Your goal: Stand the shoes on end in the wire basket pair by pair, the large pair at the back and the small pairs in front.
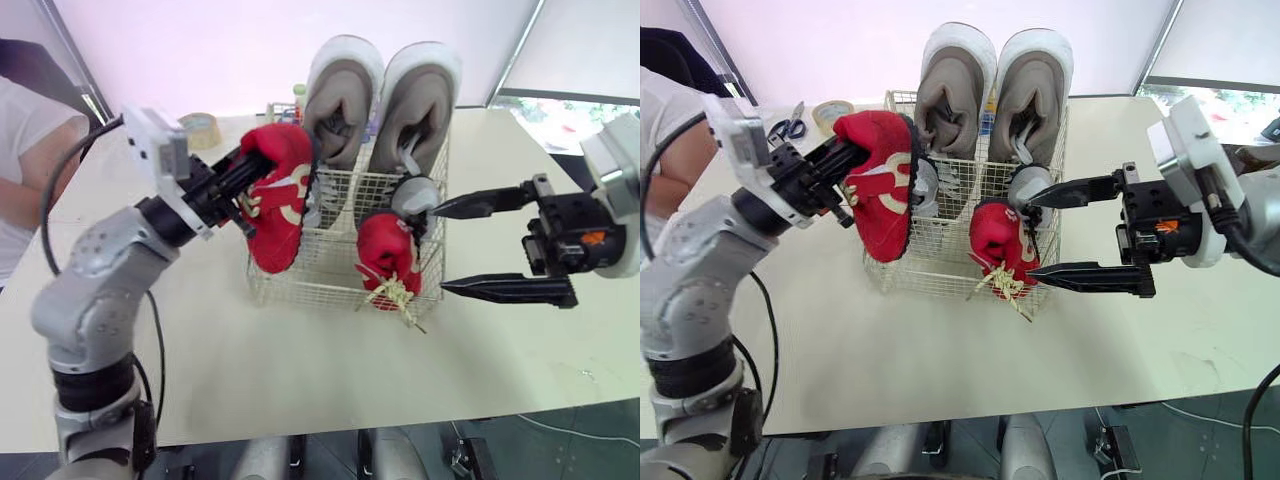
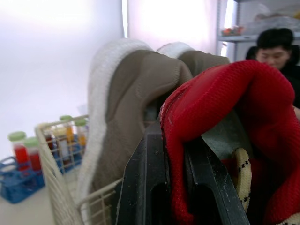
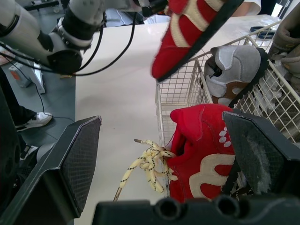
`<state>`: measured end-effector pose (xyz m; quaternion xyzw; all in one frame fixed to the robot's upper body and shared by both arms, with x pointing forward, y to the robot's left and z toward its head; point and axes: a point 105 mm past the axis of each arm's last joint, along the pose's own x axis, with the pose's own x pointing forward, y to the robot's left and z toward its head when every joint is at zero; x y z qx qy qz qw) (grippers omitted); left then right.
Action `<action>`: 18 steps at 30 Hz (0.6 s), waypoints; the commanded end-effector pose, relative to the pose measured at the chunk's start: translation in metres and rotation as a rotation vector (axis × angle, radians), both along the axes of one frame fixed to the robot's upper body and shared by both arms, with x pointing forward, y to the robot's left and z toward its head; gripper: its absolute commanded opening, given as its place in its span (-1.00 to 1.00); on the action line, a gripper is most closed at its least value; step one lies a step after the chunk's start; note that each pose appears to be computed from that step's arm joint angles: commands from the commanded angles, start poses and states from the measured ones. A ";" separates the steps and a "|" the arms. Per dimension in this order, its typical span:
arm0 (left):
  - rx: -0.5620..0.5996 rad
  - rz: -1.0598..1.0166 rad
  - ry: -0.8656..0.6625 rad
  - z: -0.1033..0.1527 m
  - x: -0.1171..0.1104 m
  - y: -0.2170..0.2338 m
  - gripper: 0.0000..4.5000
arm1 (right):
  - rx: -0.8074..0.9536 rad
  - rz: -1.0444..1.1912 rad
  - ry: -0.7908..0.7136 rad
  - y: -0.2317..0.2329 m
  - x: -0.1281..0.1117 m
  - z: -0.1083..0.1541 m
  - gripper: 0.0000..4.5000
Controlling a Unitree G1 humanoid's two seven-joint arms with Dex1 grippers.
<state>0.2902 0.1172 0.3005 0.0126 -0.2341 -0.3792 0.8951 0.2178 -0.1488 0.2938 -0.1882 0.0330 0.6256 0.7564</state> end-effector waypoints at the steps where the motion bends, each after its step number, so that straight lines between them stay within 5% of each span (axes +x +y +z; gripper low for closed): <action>1: -0.029 0.058 -0.173 0.013 -0.006 -0.006 -0.99 | -0.011 -0.008 -0.050 -0.001 -0.007 0.009 1.00; 18: -0.058 0.118 -0.167 -0.039 -0.004 -0.013 -0.99 | -0.114 -0.163 -0.003 -0.027 -0.010 -0.014 1.00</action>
